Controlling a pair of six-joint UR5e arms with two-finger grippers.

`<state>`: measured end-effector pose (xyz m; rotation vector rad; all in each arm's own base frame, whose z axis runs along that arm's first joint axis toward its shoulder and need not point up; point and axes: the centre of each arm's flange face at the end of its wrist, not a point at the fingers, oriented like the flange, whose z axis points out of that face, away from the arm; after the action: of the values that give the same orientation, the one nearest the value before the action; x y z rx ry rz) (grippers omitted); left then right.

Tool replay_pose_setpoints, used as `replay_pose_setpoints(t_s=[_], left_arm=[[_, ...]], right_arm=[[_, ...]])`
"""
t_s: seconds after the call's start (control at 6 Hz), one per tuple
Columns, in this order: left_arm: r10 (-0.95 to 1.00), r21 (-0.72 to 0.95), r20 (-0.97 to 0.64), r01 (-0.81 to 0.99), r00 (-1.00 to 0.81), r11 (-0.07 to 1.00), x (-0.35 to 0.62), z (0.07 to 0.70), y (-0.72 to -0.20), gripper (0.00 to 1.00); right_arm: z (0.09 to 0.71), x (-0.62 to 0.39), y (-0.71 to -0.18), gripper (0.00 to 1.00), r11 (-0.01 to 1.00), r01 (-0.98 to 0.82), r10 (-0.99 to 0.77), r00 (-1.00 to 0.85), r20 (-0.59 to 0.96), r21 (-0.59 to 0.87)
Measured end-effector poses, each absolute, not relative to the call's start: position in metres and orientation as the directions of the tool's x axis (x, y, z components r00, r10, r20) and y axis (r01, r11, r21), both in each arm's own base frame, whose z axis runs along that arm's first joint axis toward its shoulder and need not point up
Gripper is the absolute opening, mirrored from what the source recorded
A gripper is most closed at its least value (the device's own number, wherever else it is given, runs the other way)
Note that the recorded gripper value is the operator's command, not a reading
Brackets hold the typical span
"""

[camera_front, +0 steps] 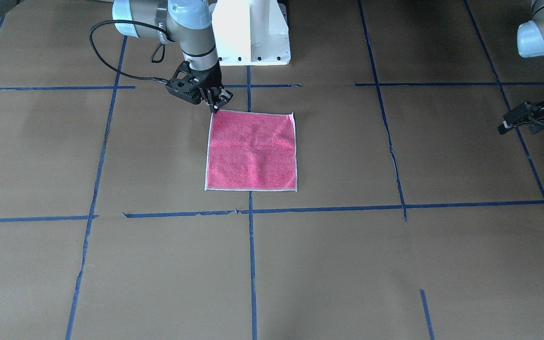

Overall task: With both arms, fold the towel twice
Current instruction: 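Bring the left gripper to the other near towel corner while the right gripper waits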

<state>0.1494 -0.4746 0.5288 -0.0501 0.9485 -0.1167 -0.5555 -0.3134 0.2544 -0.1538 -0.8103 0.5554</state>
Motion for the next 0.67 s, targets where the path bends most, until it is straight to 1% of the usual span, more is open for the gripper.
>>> replay_pose_setpoints(t_s=[0.5, 0.67], left_arm=[[-0.298, -0.258, -0.822, 0.149, 0.486, 0.955, 0.297, 0.407, -0.451, 1.00], [-0.337, -0.283, -0.806, 0.184, 0.487, 0.941, 0.365, 0.366, -0.431, 1.00]], right_arm=[[0.259, -0.555, -0.314, 0.04, 0.846, -0.413, 0.527, 0.560, 0.639, -0.337], [0.260, -0.554, -0.314, 0.04, 0.846, -0.413, 0.528, 0.561, 0.637, -0.336]])
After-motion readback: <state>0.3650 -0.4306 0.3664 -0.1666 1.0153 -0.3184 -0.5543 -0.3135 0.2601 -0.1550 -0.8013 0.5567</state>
